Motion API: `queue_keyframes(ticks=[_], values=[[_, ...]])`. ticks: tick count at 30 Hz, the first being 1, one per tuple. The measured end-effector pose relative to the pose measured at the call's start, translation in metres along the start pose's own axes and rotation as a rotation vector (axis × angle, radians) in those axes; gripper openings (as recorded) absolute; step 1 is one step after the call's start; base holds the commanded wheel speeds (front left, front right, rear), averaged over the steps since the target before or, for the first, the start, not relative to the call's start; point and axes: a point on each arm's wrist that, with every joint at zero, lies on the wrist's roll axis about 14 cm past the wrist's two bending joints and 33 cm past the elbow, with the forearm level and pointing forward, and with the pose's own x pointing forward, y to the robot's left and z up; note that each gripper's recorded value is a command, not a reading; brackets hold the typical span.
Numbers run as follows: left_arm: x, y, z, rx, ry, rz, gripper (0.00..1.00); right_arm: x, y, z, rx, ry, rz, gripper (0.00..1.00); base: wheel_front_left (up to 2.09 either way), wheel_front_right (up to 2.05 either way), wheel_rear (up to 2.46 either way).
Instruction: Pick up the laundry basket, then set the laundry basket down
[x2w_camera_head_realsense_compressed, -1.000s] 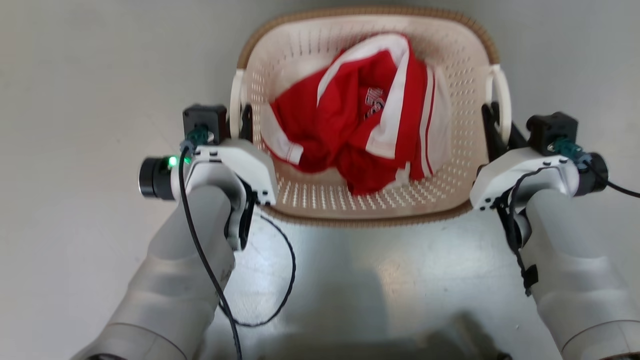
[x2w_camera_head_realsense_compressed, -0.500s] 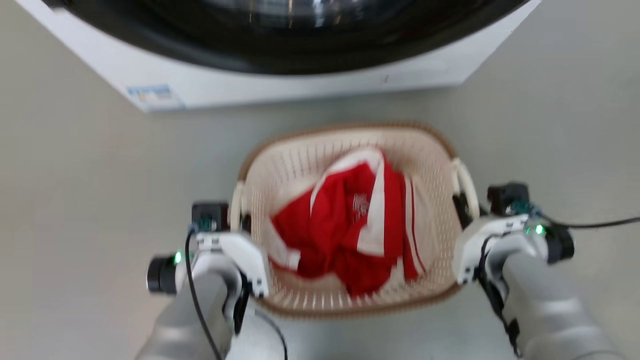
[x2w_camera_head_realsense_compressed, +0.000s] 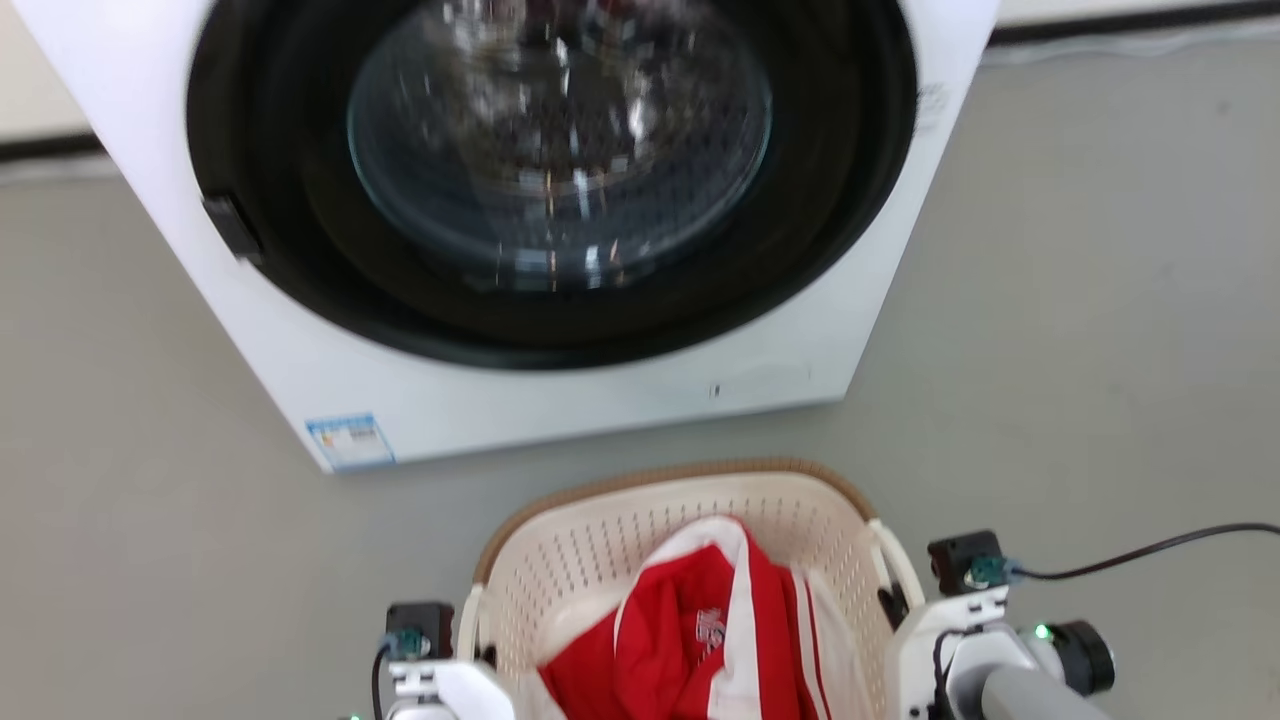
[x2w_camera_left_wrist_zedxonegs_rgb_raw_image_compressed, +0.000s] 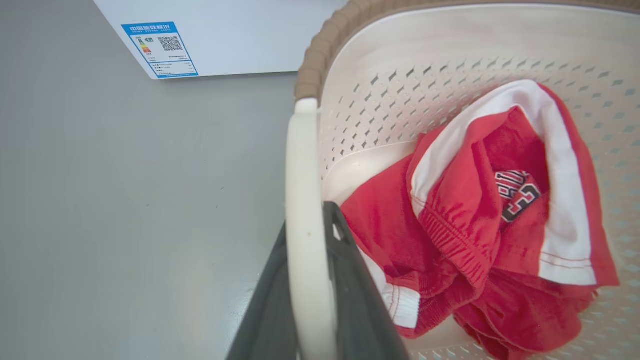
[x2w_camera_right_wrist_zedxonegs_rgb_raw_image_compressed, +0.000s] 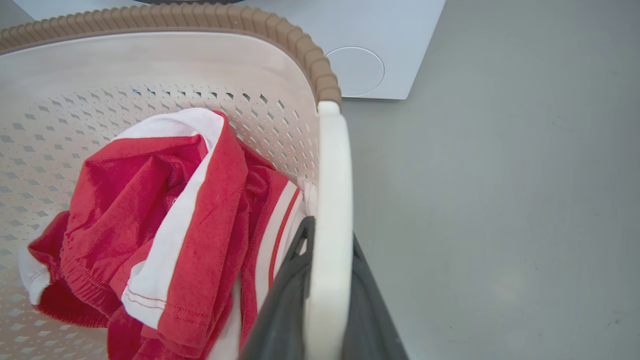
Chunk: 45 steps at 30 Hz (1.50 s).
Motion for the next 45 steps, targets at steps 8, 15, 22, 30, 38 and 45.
queue_keyframes(ticks=[8,15,22,30,38,45], values=[[-0.020,-0.008,0.015,0.023,-0.063,-0.015,0.00,-0.023,0.005,0.012,0.002,-0.060,0.006,0.00,0.00,0.00,0.00],[-0.026,-0.008,0.017,0.029,-0.066,-0.016,0.00,-0.027,0.010,0.017,-0.012,-0.073,0.020,0.00,0.00,0.00,0.00],[-0.028,-0.009,0.014,0.037,-0.056,-0.020,0.00,-0.027,0.016,0.015,-0.014,-0.061,0.036,0.00,0.00,0.00,0.00],[-0.027,-0.010,0.007,0.052,-0.027,-0.024,0.00,-0.026,0.017,0.010,-0.004,-0.039,0.041,0.00,0.00,0.00,0.00],[-0.025,-0.011,0.002,0.079,0.000,-0.032,0.00,-0.026,0.017,0.004,0.002,-0.017,0.044,0.00,0.00,0.00,0.00],[-0.025,-0.011,-0.002,0.090,0.019,-0.034,0.00,-0.027,0.017,0.000,0.014,-0.008,0.046,0.00,0.00,0.00,0.00]])
